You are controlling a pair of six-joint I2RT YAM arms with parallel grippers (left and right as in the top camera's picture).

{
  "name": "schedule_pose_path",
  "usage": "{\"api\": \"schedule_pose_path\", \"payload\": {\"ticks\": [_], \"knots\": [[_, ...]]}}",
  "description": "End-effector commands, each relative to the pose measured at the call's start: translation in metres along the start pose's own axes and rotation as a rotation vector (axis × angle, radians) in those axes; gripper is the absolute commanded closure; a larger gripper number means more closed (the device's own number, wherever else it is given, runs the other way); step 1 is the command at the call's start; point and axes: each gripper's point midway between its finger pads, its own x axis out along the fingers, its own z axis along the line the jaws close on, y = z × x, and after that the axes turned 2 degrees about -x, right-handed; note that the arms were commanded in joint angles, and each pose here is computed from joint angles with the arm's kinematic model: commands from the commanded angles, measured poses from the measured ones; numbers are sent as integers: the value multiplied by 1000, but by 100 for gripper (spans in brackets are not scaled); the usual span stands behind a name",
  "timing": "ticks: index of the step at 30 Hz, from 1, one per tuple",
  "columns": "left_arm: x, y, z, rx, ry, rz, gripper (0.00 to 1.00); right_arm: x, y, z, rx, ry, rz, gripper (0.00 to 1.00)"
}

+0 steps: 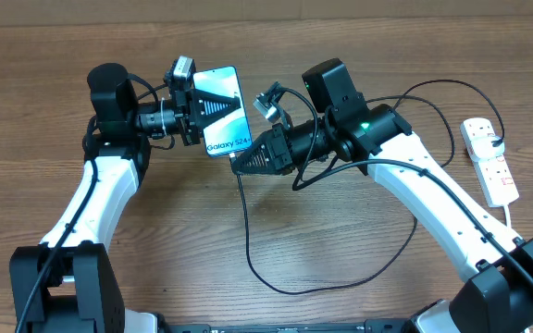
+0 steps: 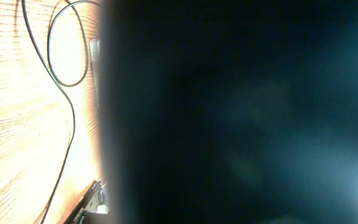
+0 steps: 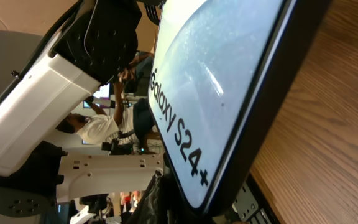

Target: Plug charger to phone and switch on socket

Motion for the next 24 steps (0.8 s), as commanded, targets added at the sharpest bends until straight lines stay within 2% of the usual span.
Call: {"api": "schedule_pose_path", "payload": {"ticks": [1, 24], "knots": [[-1, 15, -19, 79, 17, 49, 96, -1, -4, -1, 9, 5, -13, 96], [-1, 14, -19, 67, 16, 42, 96, -1, -4, -2, 57, 9, -13, 96]]}}
